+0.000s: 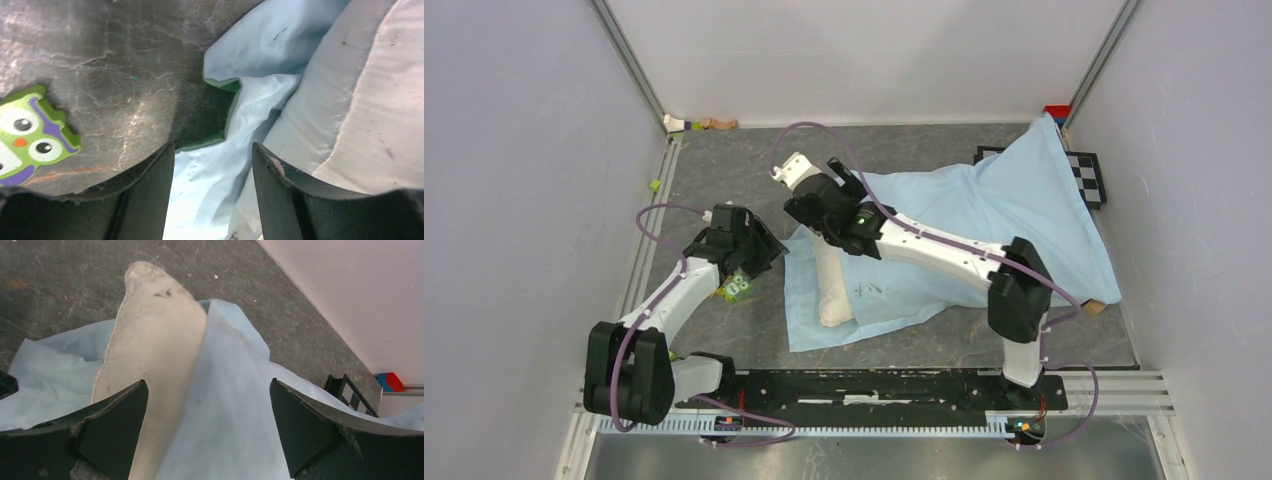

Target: Put the pillow into the pillowcase

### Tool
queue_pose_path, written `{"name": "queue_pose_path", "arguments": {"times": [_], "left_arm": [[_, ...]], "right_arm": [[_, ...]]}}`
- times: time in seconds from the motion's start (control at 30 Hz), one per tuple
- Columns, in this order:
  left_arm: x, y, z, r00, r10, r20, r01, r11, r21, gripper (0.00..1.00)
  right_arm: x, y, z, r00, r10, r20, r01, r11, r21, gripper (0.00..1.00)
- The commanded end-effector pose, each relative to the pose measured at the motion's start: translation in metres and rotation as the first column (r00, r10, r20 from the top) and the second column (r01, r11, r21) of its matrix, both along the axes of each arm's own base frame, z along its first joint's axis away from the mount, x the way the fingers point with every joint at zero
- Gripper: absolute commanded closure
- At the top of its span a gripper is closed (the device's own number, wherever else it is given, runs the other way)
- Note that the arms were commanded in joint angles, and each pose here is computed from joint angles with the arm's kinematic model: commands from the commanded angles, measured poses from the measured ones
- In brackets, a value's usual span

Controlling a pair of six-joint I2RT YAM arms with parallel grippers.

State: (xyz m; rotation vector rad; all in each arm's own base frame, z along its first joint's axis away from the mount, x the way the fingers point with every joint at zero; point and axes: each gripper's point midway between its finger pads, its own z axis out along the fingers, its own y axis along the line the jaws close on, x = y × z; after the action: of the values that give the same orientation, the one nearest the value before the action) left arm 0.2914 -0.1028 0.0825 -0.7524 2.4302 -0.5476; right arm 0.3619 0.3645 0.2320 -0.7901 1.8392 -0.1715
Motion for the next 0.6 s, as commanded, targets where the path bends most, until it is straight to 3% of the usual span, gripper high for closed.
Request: {"name": "queue_pose_path", "arguments": {"times": [0.0,0.33,0.57], "left_arm": [[-0.012,0.011,-0.004,0.999,0.049,-0.013,-0.049,0.999,-0.011,0.35],[-0.024,0.012,-0.013,0.997,0.071,-0.016,-0.072,0.996,-0.049,0.34],[-0.029,0.017,-0.013,0.997,0.077,-0.029,-0.079,0.995,-0.053,0.34]], "right_arm": [[0.008,0.018,0.005,0.998,-0.019,0.066,0.021,0.999,-0.037,0.02],[-0.005,0.052,0.021,0.987,0.035,0.155,-0.019,0.995,-0.102,0.02],[-0.003,0.074,-0.011,0.991,0.105,0.082,-0.089,0.981,-0.172,0.02]]}}
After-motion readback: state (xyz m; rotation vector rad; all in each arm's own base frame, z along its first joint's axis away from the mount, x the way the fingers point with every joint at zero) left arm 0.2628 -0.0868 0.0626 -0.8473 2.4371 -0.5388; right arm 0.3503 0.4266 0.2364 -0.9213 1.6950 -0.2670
